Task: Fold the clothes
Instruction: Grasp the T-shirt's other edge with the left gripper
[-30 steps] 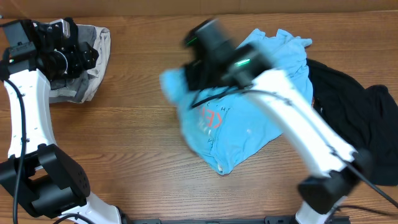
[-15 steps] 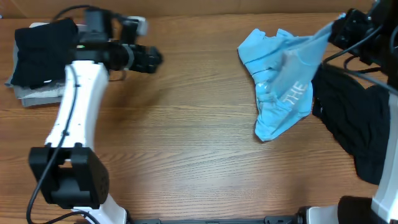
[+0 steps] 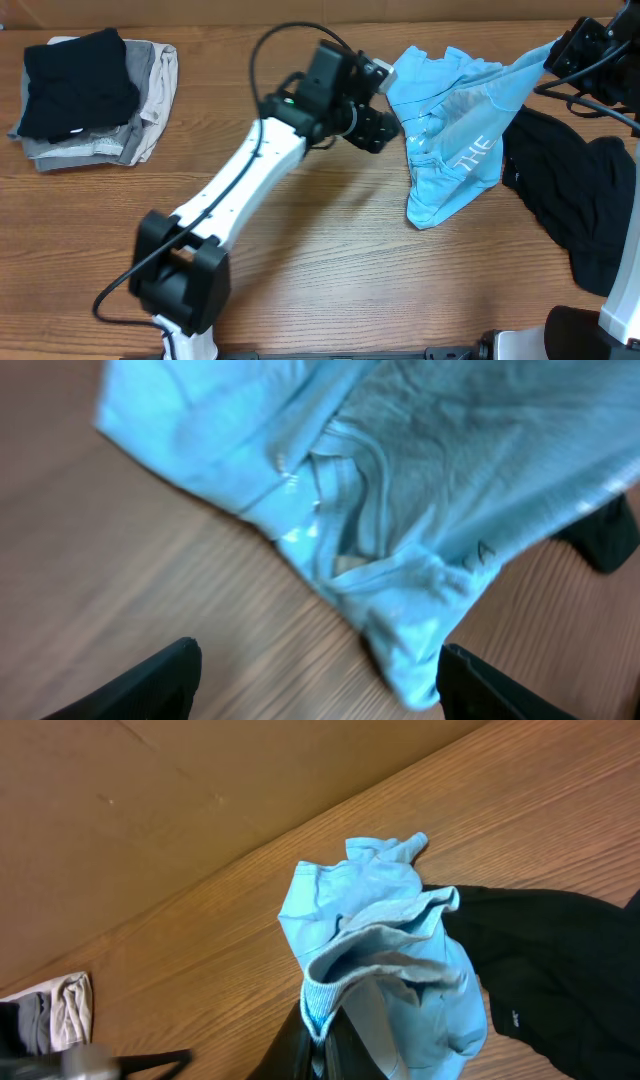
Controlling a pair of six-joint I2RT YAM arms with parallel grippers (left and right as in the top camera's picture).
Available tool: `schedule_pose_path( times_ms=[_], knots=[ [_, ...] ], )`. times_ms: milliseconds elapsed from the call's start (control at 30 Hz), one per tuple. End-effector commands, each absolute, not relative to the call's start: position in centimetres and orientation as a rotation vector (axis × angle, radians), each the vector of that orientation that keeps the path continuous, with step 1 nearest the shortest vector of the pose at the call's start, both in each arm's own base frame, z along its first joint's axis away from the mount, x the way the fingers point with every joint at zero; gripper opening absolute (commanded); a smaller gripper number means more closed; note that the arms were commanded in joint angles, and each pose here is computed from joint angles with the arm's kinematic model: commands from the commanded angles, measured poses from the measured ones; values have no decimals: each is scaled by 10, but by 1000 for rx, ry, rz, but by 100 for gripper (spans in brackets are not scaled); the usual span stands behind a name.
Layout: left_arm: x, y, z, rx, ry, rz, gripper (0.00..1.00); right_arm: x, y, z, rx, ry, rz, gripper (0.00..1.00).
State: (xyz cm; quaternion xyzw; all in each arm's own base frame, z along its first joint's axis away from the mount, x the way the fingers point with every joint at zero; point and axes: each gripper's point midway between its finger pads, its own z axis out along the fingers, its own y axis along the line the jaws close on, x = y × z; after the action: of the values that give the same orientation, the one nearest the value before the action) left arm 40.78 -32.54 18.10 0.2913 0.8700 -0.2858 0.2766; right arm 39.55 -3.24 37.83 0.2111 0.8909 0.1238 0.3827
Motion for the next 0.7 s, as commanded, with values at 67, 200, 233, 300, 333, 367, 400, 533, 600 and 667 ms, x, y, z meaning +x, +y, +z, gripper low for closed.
schedule_pose_path(
  times_ms=[67, 200, 233, 300, 333, 367, 400, 533, 600, 667],
  knots=[
    [409, -372, 146, 497, 2473, -1014, 77, 394, -32, 384, 525, 2256, 317, 4],
    [407, -400, 131, 412, 2488, -1170, 76, 394, -32, 384, 525, 2255, 317, 4],
    [407, -405, 127, 399, 2492, -1191, 76, 394, -32, 384, 525, 2256, 317, 4],
    [406, -416, 118, 391, 2493, -1248, 75, 394, -32, 384, 525, 2256, 317, 4],
    [404, -420, 114, 396, 2491, -1274, 74, 394, -32, 384, 525, 2256, 317, 4],
    [403, -425, 109, 388, 2496, -1286, 73, 394, -32, 384, 525, 2256, 317, 4],
    [402, -427, 107, 393, 2498, -1287, 73, 394, -32, 384, 525, 2256, 317, 4],
    [398, -437, 98, 417, 2490, -1283, 72, 393, -32, 383, 525, 2257, 316, 4],
    [397, -444, 96, 434, 2475, -1292, 72, 393, -32, 383, 527, 2261, 317, 4],
    [397, -451, 93, 448, 2466, -1295, 72, 392, -32, 382, 529, 2266, 316, 4]
  ],
)
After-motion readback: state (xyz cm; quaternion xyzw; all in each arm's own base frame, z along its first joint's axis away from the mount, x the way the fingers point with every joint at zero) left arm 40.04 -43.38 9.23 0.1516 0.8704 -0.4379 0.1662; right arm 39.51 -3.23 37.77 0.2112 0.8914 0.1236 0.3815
